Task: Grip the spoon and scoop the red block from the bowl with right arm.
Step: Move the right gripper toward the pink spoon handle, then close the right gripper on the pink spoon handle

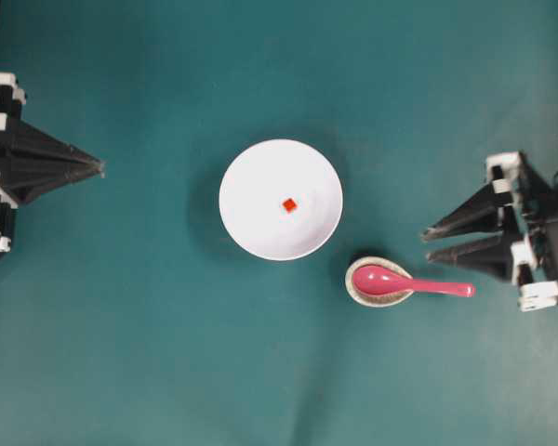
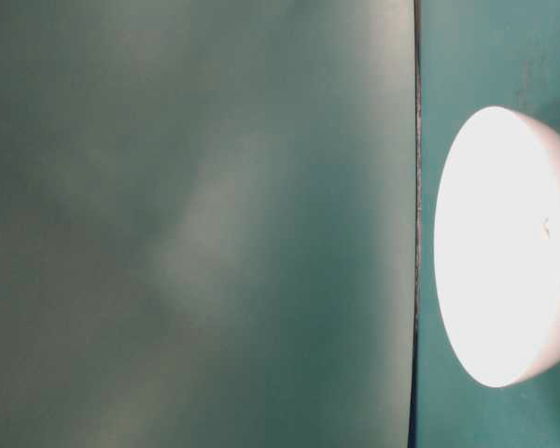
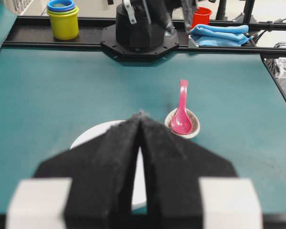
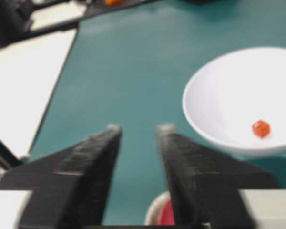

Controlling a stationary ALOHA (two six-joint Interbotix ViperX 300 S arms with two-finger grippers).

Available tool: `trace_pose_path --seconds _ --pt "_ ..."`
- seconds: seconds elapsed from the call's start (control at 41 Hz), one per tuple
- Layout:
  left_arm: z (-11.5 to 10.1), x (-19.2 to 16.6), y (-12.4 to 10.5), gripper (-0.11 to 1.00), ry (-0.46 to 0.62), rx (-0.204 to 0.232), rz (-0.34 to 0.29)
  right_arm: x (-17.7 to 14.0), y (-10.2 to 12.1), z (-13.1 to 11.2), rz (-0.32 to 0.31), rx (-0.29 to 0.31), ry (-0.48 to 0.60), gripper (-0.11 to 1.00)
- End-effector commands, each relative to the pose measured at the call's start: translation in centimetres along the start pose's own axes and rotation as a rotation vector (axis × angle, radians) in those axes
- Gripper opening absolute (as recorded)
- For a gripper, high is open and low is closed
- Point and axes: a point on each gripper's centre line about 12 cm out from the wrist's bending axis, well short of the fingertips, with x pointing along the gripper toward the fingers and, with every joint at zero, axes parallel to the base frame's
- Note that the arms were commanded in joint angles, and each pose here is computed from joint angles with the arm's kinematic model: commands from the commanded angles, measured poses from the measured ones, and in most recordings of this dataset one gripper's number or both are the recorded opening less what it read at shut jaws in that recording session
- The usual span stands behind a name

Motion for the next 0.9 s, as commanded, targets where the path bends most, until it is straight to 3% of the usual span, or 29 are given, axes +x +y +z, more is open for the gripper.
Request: trace_pose_path --seconds 0.0,0.244,0.463,0.755,0.877 --pt "1.1 0.2 -0.1 0.00 -0.029 -0.005 -0.004 0.6 0.4 -0.2 0.003 0.032 -0.037 0.50" --pt "1.1 0.2 -0.1 0.00 -0.029 -0.009 -0.003 -0.1 -0.1 -4.9 -0.079 0.117 -0.008 0.47" --pt "1.1 0.2 -0.1 0.00 -0.029 -0.008 -0.004 -1.1 0.1 -9.0 -0.185 0.139 0.054 0.47" --pt "0.8 0.2 -0.1 0.00 -0.008 -0.009 -0.002 -1.0 1.6 -12.4 -0.197 0.094 0.188 0.47" --pt "0.8 0.2 -0.1 0.00 -0.008 -0.009 -0.002 -1.1 1.3 -13.6 -0.214 0.043 0.258 0.47"
